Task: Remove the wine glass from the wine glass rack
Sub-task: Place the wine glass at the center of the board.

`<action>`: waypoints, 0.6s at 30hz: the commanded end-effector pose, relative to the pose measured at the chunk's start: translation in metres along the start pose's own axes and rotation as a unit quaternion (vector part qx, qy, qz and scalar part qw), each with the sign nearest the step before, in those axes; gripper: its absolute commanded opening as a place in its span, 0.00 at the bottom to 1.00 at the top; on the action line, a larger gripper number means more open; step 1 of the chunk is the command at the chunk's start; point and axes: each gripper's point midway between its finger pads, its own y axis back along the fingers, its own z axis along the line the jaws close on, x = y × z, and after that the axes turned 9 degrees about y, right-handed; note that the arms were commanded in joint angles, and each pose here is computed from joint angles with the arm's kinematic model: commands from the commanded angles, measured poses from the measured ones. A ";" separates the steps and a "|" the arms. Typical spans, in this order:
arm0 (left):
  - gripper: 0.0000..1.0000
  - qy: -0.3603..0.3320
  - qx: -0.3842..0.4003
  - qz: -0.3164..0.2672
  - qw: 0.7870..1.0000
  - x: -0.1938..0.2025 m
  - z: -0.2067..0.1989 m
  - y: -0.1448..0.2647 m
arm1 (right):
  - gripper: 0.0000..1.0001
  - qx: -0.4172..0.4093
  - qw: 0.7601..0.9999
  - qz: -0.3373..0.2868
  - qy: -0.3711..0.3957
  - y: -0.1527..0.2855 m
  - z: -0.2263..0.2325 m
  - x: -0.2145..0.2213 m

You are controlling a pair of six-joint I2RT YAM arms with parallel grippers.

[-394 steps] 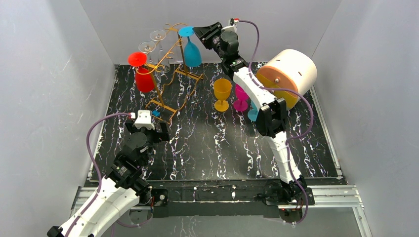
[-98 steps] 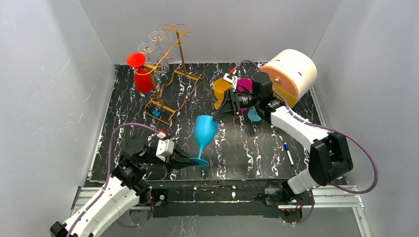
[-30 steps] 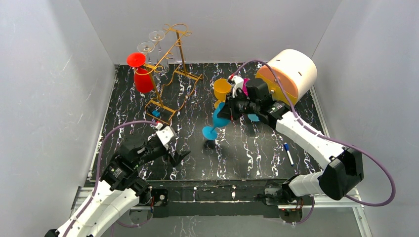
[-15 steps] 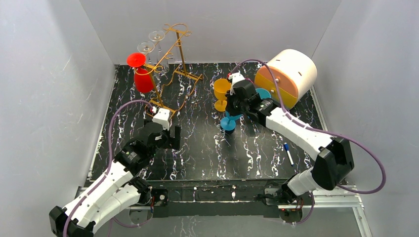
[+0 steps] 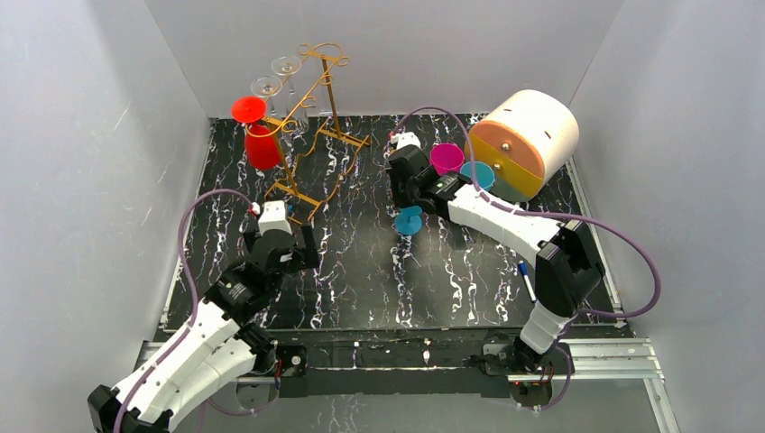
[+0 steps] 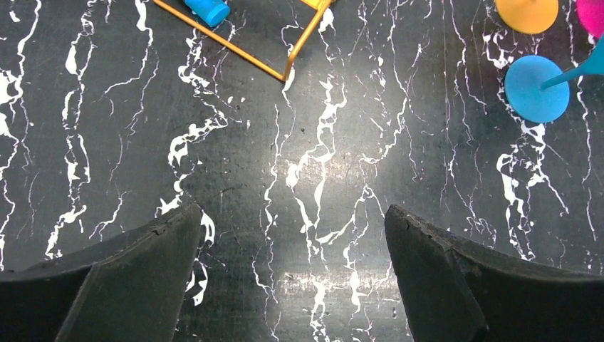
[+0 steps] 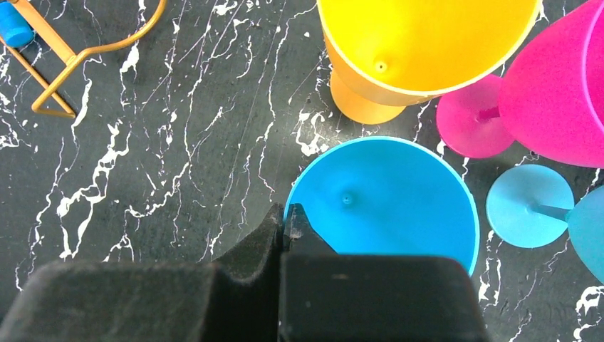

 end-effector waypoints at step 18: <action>0.98 0.063 -0.054 -0.041 0.996 -0.049 0.023 0.048 | 0.16 -0.065 0.993 0.041 0.094 -0.010 0.030 -0.013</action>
